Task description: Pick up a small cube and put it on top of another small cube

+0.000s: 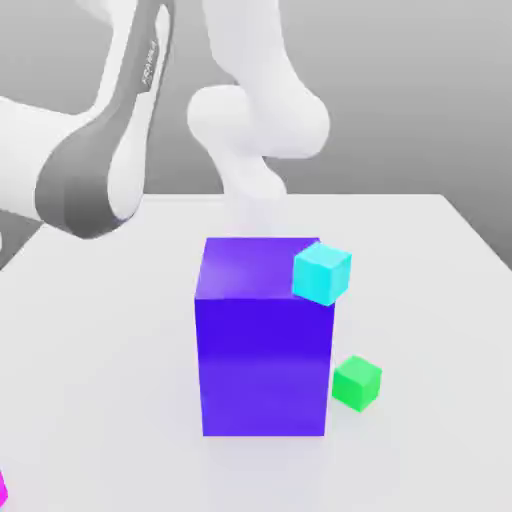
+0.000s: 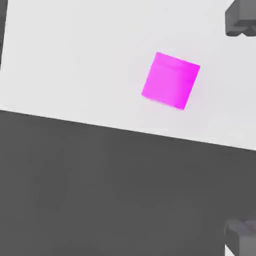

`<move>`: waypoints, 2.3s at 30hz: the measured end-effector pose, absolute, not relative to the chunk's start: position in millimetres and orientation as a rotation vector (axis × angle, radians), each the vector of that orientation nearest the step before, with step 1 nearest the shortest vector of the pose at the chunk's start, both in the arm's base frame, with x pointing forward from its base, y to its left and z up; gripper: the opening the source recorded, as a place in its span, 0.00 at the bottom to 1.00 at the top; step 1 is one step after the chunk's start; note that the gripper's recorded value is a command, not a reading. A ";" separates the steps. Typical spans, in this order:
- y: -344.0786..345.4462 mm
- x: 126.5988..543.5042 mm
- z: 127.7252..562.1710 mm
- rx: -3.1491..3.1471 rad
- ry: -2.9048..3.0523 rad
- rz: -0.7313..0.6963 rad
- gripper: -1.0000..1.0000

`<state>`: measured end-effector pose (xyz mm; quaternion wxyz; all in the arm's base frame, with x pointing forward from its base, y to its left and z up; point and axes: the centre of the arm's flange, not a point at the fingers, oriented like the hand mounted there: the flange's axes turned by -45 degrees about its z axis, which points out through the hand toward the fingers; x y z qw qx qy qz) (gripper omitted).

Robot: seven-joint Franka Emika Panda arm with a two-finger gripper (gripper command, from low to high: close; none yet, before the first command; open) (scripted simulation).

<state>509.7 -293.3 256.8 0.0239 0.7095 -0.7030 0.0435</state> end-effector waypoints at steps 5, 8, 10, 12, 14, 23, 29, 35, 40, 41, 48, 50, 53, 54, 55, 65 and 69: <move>-321.5 492.0 181.7 2.002 -2.417 0.011 0.50; -323.1 490.3 135.6 1.986 -2.434 0.002 0.00; -323.1 490.3 135.6 1.986 -2.434 0.002 0.00; -323.2 490.5 135.8 1.987 -2.435 0.004 0.00; -323.1 490.1 129.2 1.986 -2.435 0.004 0.00; -261.6 523.2 231.1 2.107 -2.407 0.035 0.00; -138.9 548.4 284.6 2.304 -2.347 0.059 0.00; -6.4 539.5 330.7 2.526 -2.257 0.064 0.00; 97.2 493.9 349.5 2.670 -2.173 0.028 0.00; 111.0 482.3 351.0 2.683 -2.168 0.021 0.00; 174.8 379.8 323.1 2.645 -2.129 -0.028 0.00; 176.5 354.0 305.4 2.590 -2.119 -0.027 0.00; 161.3 323.0 268.9 2.448 -2.105 -0.013 0.00; 154.9 312.5 256.8 2.399 -2.098 -0.006 0.00; 150.5 307.7 248.1 2.367 -2.092 0.005 0.00; 140.7 307.1 194.9 2.309 -2.073 0.059 0.00; 143.1 304.2 179.0 2.329 -2.093 0.020 0.00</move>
